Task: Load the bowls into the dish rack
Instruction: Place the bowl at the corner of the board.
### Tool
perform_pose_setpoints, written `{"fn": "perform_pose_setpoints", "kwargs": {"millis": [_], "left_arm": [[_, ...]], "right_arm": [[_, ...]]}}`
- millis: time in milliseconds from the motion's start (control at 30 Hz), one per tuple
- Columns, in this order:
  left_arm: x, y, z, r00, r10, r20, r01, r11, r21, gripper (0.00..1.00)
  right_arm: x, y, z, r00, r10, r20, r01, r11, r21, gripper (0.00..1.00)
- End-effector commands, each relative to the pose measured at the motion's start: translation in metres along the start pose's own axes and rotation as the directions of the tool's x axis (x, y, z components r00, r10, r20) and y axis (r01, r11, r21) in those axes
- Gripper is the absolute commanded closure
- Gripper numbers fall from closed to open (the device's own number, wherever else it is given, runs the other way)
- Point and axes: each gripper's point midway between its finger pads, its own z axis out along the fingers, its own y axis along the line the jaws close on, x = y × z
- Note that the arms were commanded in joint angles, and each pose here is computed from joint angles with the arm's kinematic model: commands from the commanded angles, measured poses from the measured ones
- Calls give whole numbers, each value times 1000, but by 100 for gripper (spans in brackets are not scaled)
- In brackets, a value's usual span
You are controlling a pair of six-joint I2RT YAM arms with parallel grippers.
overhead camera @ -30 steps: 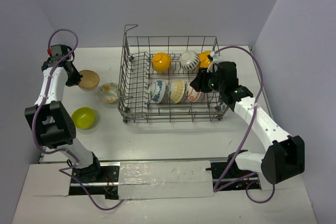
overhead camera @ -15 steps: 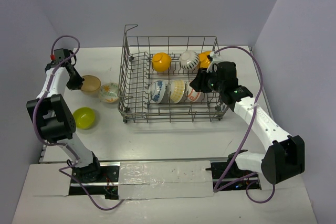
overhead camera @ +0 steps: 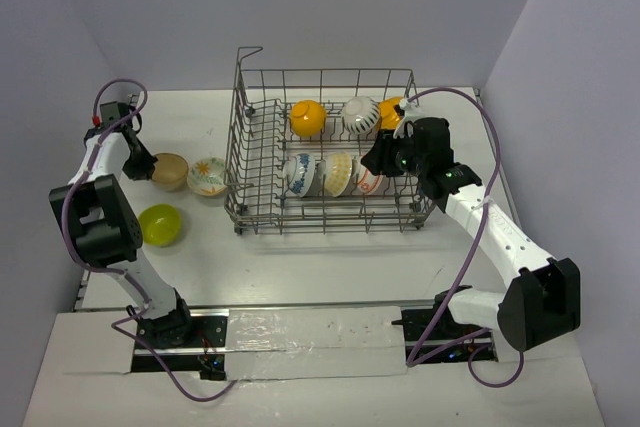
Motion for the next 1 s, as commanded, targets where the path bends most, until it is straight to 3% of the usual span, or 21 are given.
{"fn": "perform_pose_setpoints", "kwargs": {"millis": [0,333,867,967], "left_arm": [[-15,-3,2,998,-35,54,34,999,14,100],[-9,5,10,998,-51,39,52,999,-4,93],[-6,8,11,998,-58,31,59,998,-18,63],[-7,8,10,998,-52,30,53,998,-17,62]], "right_arm": [[-18,10,-6,998,-34,53,35,999,-21,52],[-18,12,-7,998,-38,54,39,999,-21,52],[-17,11,-9,997,-44,57,45,999,-11,52],[-17,12,-9,997,-45,56,46,999,-14,52]]}}
